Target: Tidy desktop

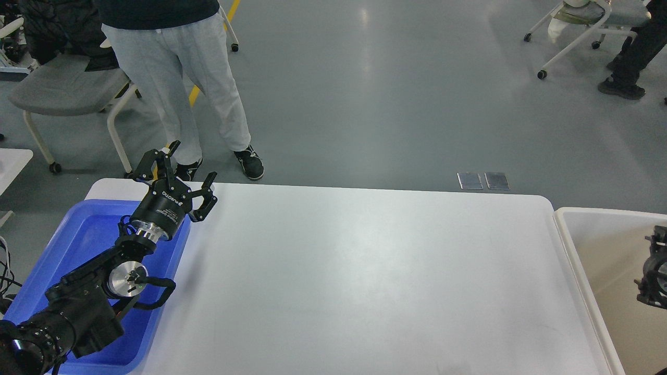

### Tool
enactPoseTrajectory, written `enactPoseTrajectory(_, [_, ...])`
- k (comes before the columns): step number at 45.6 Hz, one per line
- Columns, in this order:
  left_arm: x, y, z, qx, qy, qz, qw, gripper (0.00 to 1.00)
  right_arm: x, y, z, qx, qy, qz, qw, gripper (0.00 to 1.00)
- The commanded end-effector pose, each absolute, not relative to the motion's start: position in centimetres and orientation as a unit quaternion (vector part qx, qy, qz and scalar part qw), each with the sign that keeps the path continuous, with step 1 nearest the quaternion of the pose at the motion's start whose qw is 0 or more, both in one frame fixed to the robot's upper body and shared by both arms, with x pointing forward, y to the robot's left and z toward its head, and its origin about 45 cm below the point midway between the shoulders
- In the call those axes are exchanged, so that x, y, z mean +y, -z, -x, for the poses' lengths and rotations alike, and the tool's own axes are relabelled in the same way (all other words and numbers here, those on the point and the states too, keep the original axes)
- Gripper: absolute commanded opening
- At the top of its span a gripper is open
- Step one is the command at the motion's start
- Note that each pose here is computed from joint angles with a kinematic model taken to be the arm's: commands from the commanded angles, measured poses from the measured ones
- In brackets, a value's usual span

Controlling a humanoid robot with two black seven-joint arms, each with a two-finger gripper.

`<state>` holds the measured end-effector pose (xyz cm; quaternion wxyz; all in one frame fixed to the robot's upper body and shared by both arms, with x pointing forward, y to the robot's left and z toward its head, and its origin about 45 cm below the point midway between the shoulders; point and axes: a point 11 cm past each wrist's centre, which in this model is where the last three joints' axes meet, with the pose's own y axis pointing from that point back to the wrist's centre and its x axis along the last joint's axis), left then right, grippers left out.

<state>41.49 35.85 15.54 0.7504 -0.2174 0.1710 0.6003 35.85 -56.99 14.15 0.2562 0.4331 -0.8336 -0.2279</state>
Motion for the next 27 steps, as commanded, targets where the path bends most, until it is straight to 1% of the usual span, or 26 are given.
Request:
enactPoseTrajectory(1, [35.9,-15.5,-41.5,0.171,-0.601,0.218,0.750,1.00,-56.4,-23.7,-42.2,-0.837,0.199,-0.497,0.111,1.00])
enactPoseTrajectory(7, [35.8,-15.5,-41.5,0.171,-0.600,0.217,0.750,1.00,-54.5,-29.7,-45.5,-0.802,0.190,-0.566,0.004,1.00])
enactPoseTrajectory(11, [35.8,-15.5,-41.5,0.171,-0.601,0.218,0.750,1.00,-53.1,-32.2,-46.9,-0.772,0.194,-0.605,-0.032,1.00])
enactPoseTrajectory(21, [35.8,-15.5,-41.5,0.171,-0.601,0.218,0.750,1.00,-48.9,-34.0,-48.8,-0.689,0.227,-0.676,-0.131,1.00])
enactPoseTrajectory(24, [35.9,-15.5,-41.5,0.170,-0.602,0.218,0.749,1.00,-46.3,-34.2,-50.0,-0.656,0.236,-0.700,-0.156,1.00])
enactPoseTrajectory(27, [35.9,-15.5,-41.5,0.170,-0.601,0.218,0.750,1.00,-43.9,-33.4,-50.6,-0.626,0.251,-0.719,-0.167,1.00])
